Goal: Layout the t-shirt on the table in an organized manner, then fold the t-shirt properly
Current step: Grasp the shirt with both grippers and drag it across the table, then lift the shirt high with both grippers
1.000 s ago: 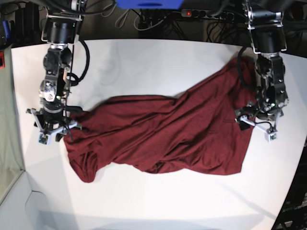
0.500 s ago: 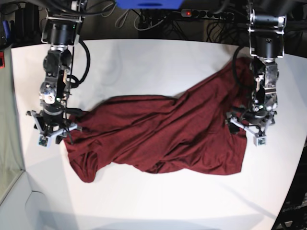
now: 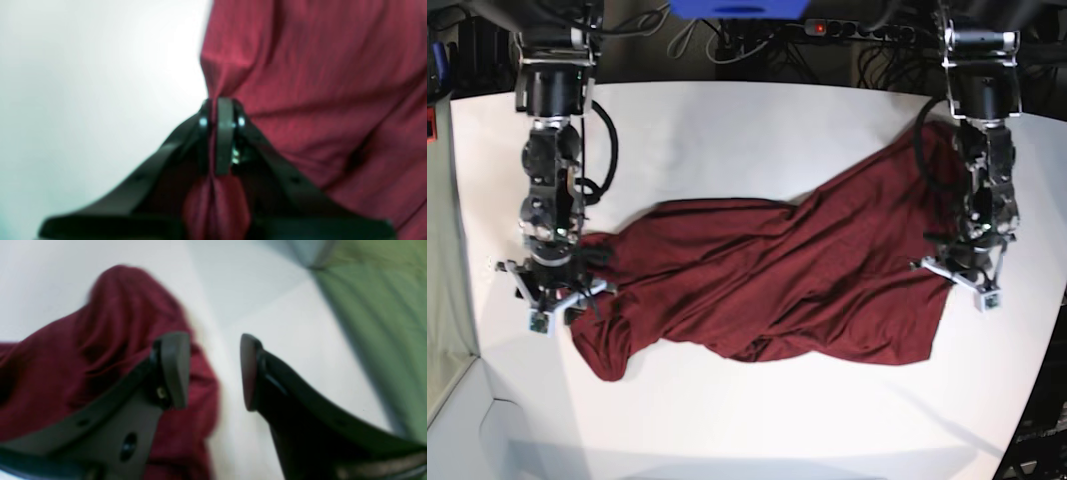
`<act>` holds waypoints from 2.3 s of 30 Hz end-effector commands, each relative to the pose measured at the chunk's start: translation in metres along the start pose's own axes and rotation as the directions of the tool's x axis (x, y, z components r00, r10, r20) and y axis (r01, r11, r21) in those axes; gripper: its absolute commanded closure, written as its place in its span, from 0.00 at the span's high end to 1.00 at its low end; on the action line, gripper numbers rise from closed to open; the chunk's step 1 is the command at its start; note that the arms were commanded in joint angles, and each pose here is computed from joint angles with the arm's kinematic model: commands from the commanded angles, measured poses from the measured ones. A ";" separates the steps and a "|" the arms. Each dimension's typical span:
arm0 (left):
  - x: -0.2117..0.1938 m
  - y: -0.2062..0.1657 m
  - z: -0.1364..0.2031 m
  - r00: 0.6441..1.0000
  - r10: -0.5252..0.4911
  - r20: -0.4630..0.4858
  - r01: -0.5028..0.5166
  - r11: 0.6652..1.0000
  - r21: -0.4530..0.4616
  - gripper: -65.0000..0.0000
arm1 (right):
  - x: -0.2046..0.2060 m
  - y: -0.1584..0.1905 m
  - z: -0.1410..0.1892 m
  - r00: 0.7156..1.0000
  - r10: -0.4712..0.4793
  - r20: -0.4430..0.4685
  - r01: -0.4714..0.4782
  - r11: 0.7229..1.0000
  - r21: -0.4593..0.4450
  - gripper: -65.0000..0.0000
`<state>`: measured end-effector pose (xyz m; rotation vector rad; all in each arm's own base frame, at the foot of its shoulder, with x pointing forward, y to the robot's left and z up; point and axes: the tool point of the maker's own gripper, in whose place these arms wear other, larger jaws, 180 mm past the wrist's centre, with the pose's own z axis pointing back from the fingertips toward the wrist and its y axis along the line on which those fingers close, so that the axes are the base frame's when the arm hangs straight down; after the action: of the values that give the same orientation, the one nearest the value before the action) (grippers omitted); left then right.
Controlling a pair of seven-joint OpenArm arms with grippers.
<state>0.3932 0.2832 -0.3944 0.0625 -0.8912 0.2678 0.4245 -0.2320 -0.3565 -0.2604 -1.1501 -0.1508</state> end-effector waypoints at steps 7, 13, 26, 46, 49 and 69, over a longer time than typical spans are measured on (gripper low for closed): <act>0.100 0.031 0.027 0.965 0.050 0.256 -0.064 0.997 0.046 0.00 | 0.030 0.044 -0.027 0.993 0.110 0.045 -0.114 0.989 0.091 0.40; 0.134 0.024 0.032 0.946 0.060 0.320 -0.073 0.997 0.030 0.00 | 0.027 0.071 -0.043 0.979 0.201 0.013 -0.201 0.969 0.145 0.40; 0.262 0.008 0.068 0.832 0.116 0.542 -0.112 0.993 -0.040 0.00 | 0.057 0.037 -0.051 0.969 0.237 0.067 -0.242 0.967 0.084 0.40; 0.348 -0.061 0.050 0.768 0.049 0.639 0.006 0.997 -0.083 0.00 | 0.023 0.028 -0.034 0.965 0.261 0.035 -0.263 0.960 0.095 0.40; 0.337 -0.057 0.038 0.791 0.046 0.610 -0.002 0.997 -0.073 0.00 | 0.025 0.043 -0.025 0.968 0.243 0.059 -0.249 0.961 0.117 0.40; 0.257 -0.025 -0.010 0.892 0.000 0.452 0.001 1.000 -0.003 0.00 | -0.019 0.111 0.042 0.991 0.132 -0.002 -0.127 0.958 0.256 0.41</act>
<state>0.5491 0.3101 -0.2384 0.1215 -1.2622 0.2529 0.3956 -0.1159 -0.3909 -0.1062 -1.0521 0.1158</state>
